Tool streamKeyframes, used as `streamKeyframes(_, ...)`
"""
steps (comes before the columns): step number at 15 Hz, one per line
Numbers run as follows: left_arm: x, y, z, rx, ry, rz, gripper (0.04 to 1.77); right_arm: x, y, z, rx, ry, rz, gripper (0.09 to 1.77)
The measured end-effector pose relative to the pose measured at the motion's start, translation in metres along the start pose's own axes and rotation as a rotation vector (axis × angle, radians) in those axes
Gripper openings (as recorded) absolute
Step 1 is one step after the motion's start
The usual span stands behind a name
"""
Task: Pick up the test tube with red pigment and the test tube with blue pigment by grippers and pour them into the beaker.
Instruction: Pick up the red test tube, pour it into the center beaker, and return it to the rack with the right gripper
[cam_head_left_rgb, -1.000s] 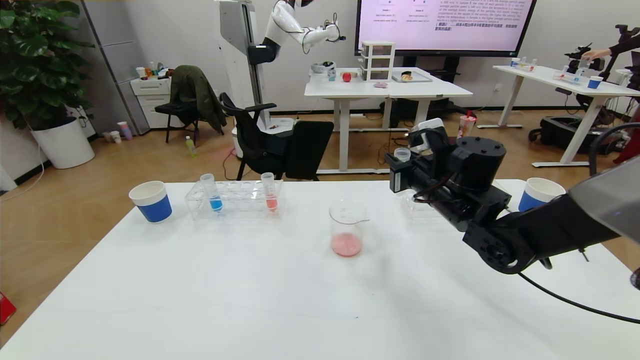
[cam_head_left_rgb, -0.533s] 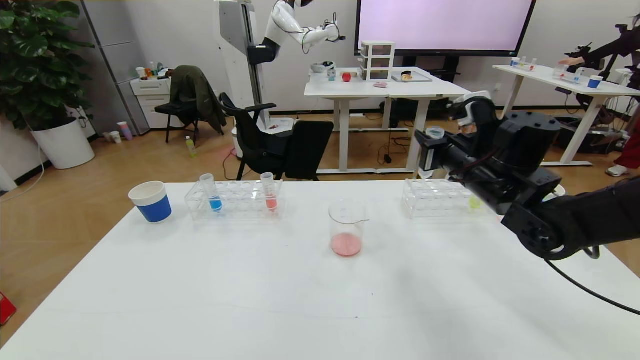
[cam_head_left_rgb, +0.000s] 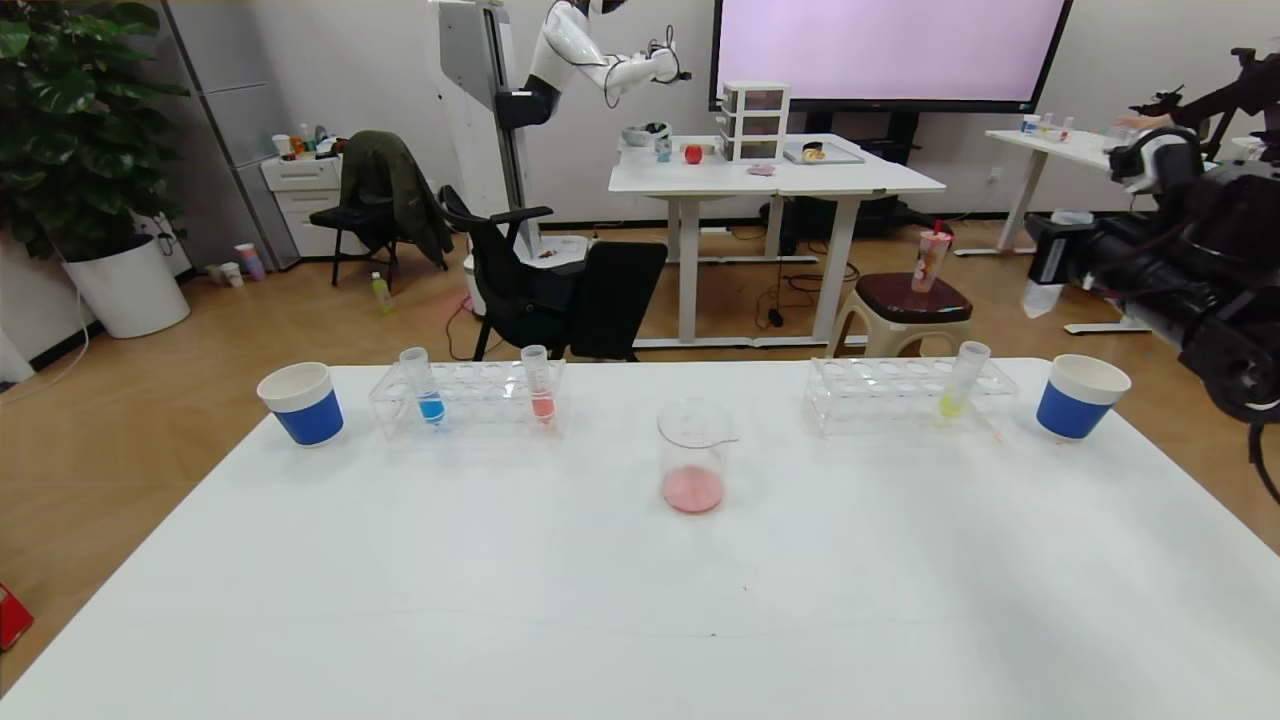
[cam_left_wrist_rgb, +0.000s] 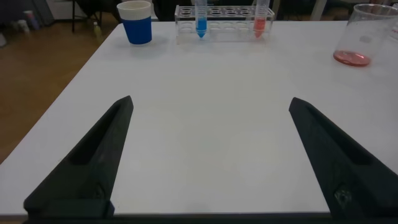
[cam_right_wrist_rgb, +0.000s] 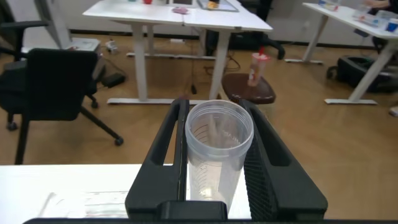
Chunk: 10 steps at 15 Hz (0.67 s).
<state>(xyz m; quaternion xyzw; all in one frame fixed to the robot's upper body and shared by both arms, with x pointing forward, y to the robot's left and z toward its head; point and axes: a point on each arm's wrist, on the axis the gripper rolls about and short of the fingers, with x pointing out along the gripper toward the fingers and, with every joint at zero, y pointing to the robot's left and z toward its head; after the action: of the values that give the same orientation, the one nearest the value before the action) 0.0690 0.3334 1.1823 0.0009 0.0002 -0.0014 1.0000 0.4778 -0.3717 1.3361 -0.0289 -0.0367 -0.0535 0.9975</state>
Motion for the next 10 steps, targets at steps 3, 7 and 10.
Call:
streamKeyframes(3, 0.0, 0.0, 0.0, 0.0, 0.0, 0.0, 1.75, 0.01, -0.041, -0.006, -0.009, 0.007, -0.092, 0.53)
streamKeyframes(7, 0.0, 0.0, 0.0, 0.0, 0.0, 0.0, 1.75, 0.021, -0.066, -0.032, -0.014, 0.042, -0.152, 0.53)
streamKeyframes(10, 0.0, 0.0, 0.0, 0.0, 0.0, 0.0, 1.75, 0.028, -0.077, -0.056, -0.033, 0.062, -0.182, 0.53)
